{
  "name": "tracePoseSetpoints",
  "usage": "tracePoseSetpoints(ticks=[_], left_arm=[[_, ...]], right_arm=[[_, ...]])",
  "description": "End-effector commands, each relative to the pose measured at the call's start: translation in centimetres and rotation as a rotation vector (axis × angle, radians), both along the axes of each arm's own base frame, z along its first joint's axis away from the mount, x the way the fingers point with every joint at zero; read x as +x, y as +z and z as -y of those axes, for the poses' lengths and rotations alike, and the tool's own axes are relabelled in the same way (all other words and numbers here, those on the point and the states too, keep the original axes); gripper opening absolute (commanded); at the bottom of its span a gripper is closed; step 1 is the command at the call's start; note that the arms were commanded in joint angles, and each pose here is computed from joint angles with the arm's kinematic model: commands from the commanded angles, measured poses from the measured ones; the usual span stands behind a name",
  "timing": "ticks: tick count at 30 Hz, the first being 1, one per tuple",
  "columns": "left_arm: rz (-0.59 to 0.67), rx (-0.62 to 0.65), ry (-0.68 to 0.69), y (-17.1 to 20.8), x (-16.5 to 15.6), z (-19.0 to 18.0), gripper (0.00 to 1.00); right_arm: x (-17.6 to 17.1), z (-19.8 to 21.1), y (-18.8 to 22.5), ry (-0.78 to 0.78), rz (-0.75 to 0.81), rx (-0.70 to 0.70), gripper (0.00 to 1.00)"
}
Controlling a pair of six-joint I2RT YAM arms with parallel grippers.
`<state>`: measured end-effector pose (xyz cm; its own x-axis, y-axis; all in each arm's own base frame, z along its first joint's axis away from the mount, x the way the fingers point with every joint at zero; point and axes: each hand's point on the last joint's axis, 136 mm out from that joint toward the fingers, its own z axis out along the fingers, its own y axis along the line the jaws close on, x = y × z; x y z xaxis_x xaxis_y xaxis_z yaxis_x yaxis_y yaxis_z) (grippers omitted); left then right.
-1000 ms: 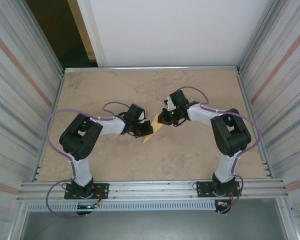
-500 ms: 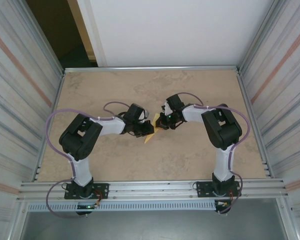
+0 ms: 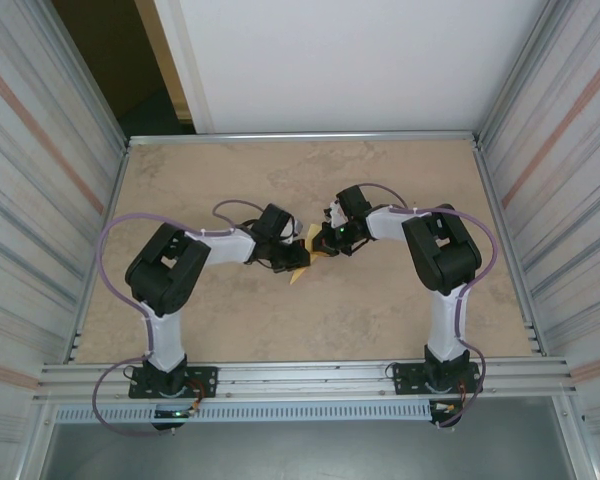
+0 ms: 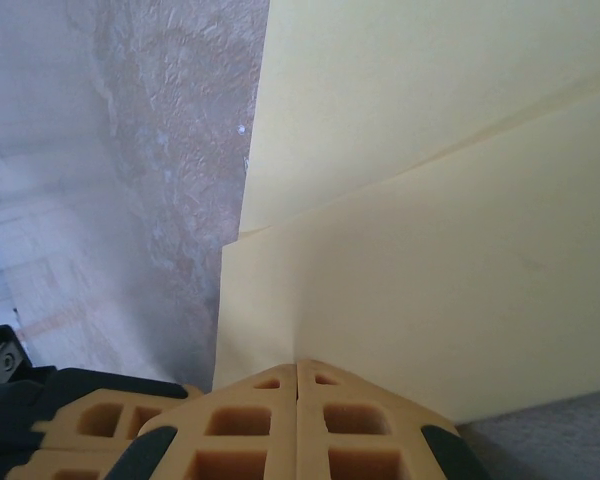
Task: Fold a paper plane with a square sheet of paper (pick it up from the middle)
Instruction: Fold the wing for the fifth time at the center of the table.
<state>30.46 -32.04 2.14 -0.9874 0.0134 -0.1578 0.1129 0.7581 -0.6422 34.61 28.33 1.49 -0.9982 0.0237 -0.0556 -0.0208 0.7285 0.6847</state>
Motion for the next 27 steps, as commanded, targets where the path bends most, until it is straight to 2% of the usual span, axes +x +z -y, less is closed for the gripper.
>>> tracePoseSetpoints(ticks=[1,15,20,24,27], left_arm=[[-0.023,0.046,-0.036,-0.8,-0.7,-0.2,0.06],[-0.086,0.086,-0.047,-2.1,-4.4,-2.8,0.03],[-0.121,0.093,-0.051,-2.6,-7.0,-4.3,0.03],[-0.14,0.146,-0.046,-3.1,-8.9,-6.3,0.03],[-0.136,0.164,-0.034,-3.1,-9.3,-7.3,0.02]], right_arm=[[-0.9,1.9,-3.4,-0.004,-0.056,-0.112,0.04],[-1.3,4.8,-6.3,-0.035,-0.126,-0.239,0.03],[-1.5,5.0,-6.6,-0.034,-0.138,-0.245,0.03],[-1.5,4.9,-6.5,-0.033,-0.141,-0.237,0.03],[-1.6,4.8,-6.3,-0.028,-0.139,-0.233,0.03]])
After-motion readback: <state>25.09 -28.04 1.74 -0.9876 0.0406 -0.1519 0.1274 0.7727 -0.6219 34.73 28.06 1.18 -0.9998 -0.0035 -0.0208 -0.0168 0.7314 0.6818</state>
